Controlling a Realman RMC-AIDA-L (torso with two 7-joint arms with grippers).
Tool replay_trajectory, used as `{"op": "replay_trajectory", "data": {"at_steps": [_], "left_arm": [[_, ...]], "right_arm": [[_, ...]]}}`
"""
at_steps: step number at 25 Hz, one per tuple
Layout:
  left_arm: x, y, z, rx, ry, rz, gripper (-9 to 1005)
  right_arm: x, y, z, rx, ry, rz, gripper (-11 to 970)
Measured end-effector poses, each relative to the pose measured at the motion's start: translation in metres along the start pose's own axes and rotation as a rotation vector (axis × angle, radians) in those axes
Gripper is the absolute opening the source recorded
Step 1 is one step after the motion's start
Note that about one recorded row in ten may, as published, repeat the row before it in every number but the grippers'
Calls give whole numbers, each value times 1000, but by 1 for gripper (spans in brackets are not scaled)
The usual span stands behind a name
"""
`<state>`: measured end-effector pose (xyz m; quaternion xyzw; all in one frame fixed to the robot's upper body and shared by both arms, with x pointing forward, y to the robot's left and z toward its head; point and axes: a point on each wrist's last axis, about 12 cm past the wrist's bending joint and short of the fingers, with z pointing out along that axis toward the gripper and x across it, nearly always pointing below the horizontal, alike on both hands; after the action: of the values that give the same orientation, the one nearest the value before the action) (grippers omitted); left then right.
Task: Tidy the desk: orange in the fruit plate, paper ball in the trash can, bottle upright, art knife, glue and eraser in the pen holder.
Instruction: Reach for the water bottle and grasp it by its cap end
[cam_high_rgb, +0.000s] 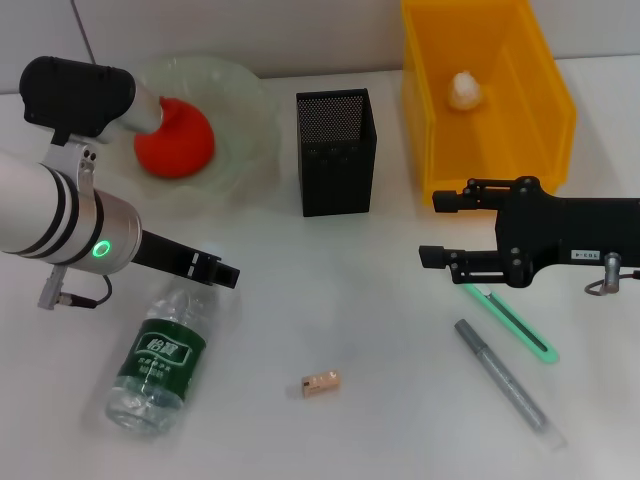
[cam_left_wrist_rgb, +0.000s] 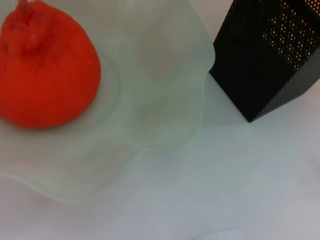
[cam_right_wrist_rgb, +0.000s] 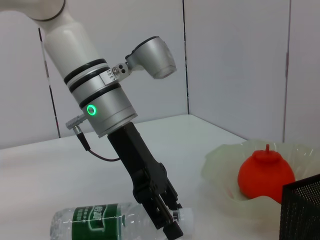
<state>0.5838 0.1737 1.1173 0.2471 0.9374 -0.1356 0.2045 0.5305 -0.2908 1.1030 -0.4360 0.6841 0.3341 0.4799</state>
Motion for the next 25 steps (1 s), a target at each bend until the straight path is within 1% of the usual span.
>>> {"op": "replay_trajectory", "data": {"at_steps": [3,8,13,25], "left_arm": [[-1,-1,0,0,-2,3,797],[-3,0,-1,-11,-4,11,592],[-3,0,0,-12,-4,12,598],[-6,0,3,-13,8,14,575]], "right_arm": [[0,0,0,3,1,0,710],[0,-1,0,6,2,-2,710],[-1,-1,1,4,0,-2,710],[-1,-1,2,4,0,-2,709]]}}
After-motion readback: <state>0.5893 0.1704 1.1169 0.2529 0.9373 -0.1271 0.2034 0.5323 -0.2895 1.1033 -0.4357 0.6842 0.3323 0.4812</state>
